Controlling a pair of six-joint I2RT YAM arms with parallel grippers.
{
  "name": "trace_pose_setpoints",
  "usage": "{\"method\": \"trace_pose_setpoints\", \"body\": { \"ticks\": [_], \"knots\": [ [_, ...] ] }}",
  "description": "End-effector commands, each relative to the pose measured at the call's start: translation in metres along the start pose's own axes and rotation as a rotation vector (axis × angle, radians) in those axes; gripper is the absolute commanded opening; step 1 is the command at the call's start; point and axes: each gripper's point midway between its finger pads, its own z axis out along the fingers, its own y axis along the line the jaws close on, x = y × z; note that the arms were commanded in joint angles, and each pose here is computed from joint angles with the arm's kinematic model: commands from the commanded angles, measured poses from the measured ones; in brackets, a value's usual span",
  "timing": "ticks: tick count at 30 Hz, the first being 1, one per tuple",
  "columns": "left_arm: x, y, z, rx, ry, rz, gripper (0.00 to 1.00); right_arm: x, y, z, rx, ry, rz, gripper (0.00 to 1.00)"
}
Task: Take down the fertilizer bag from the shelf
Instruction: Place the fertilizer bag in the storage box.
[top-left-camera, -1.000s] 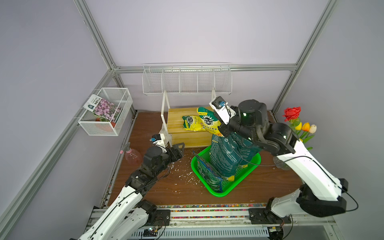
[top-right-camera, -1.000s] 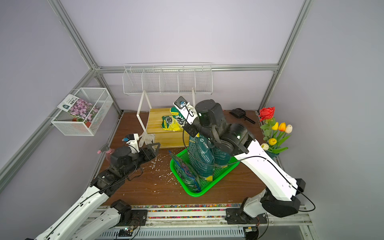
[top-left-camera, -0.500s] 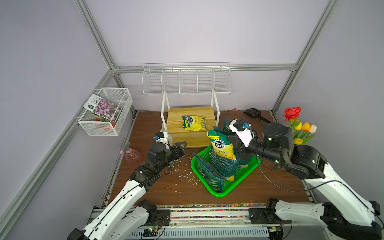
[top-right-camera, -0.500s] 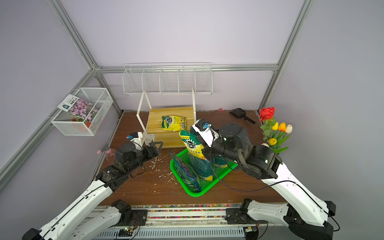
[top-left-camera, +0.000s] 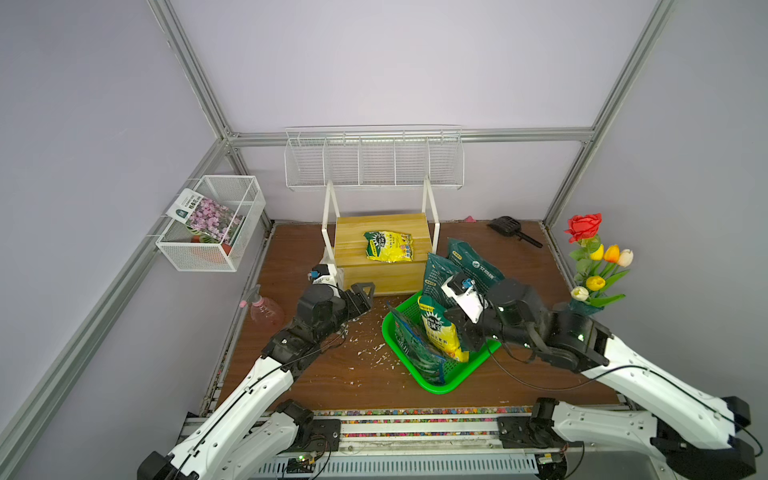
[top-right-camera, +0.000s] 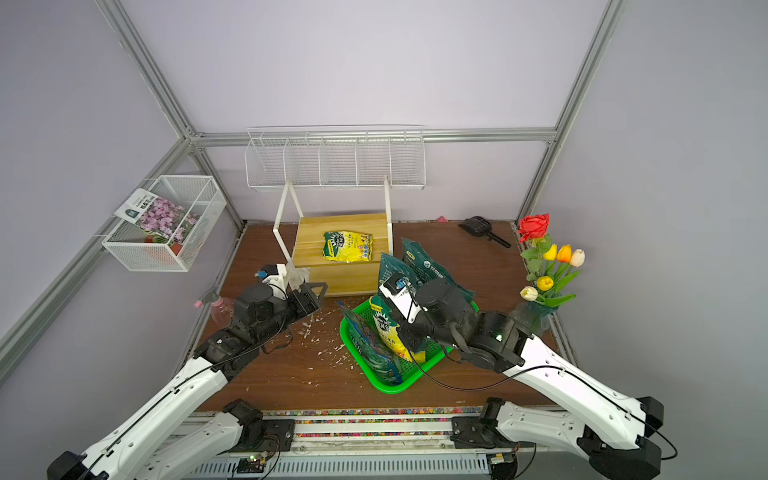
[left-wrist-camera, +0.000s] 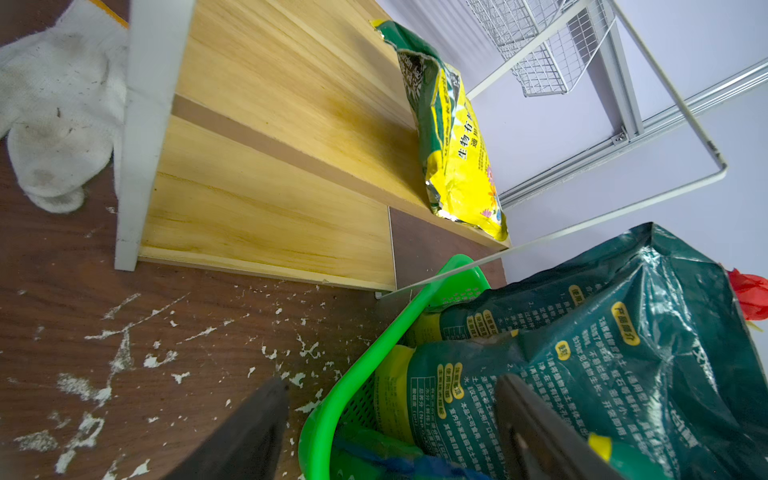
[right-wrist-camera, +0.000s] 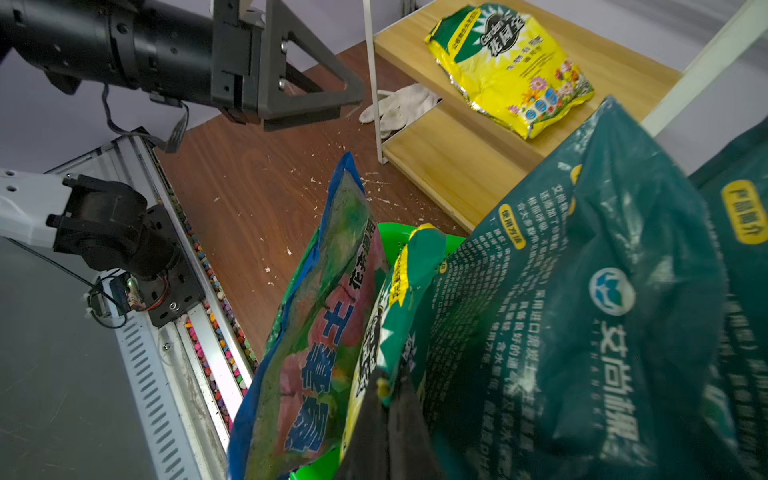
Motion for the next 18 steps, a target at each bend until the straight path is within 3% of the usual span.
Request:
{"method": "trace_pose_setpoints", "body": {
  "ticks": [1,18],
  "knots": [
    [-0.012,-0.012,-0.005,0.029,-0.029,-0.004,0.82,-0.012,0.008,0.004,-0.031,-0.057,0.015,0.00],
    [-0.008,-0.008,-0.008,0.032,-0.030,-0.013,0.82,0.077,0.017,0.071,-0.051,0.198,0.126,0.00]
  ]
}}
